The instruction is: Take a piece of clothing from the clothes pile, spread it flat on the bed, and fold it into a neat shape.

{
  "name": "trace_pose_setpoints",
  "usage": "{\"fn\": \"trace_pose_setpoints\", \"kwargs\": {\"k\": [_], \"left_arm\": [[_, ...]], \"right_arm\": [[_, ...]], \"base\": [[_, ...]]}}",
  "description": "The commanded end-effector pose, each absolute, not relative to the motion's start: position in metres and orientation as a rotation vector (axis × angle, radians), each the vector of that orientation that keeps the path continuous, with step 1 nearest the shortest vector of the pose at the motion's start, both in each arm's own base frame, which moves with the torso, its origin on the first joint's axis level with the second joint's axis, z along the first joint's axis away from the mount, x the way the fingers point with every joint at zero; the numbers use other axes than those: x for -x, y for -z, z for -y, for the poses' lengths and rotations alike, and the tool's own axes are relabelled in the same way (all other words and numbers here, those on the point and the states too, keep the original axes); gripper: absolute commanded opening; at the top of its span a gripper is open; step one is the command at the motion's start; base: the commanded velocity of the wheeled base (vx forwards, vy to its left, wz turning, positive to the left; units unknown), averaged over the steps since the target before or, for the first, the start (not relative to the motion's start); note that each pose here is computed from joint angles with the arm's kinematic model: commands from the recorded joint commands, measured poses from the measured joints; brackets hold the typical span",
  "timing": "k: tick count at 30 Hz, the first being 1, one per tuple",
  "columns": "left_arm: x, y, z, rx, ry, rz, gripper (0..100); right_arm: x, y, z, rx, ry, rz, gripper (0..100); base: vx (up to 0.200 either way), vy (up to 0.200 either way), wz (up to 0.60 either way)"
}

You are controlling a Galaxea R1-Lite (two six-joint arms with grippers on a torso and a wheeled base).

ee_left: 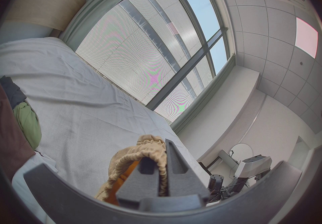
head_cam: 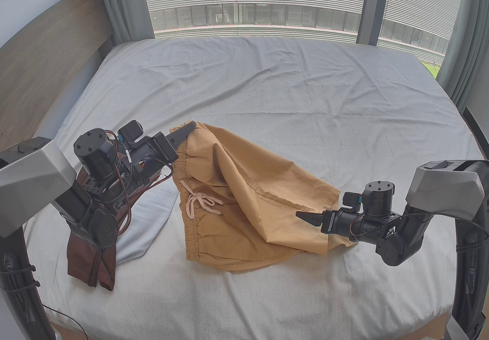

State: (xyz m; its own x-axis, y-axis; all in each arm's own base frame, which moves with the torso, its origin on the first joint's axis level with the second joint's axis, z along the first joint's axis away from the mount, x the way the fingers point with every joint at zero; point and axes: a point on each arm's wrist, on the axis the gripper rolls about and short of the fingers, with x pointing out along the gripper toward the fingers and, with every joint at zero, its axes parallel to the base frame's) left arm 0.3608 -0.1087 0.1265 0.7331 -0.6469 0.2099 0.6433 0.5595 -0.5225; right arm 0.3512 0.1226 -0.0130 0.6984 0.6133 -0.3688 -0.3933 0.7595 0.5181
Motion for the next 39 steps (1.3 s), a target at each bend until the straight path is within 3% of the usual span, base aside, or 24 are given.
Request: {"fn": "trace_pose_setpoints", "kwargs": {"k": [1, 29, 30, 39], "left_arm": [[-0.361, -0.126, 0.109, 0.614, 0.761, -0.009, 0], [-0.362, -0.126, 0.109, 0.616, 0.759, -0.007, 0], [-0.362, -0.126, 0.109, 0.616, 0.759, -0.007, 0], [-0.364, -0.123, 0.109, 0.617, 0.756, -0.011, 0]], "right_arm": [[-0.353, 0.011, -0.125, -0.431, -0.588, -0.537, 100], [-0.375, 0.022, -0.136, -0.49, -0.594, -0.496, 100], [-0.375, 0.022, -0.136, -0.488, -0.594, -0.495, 0], [-0.374, 0.017, -0.134, -0.489, -0.607, -0.448, 0]], "base": [[0.0, 0.0, 0.0], [0.0, 0.0, 0.0], [0.0, 0.0, 0.0], [0.0, 0.0, 0.0]]}}
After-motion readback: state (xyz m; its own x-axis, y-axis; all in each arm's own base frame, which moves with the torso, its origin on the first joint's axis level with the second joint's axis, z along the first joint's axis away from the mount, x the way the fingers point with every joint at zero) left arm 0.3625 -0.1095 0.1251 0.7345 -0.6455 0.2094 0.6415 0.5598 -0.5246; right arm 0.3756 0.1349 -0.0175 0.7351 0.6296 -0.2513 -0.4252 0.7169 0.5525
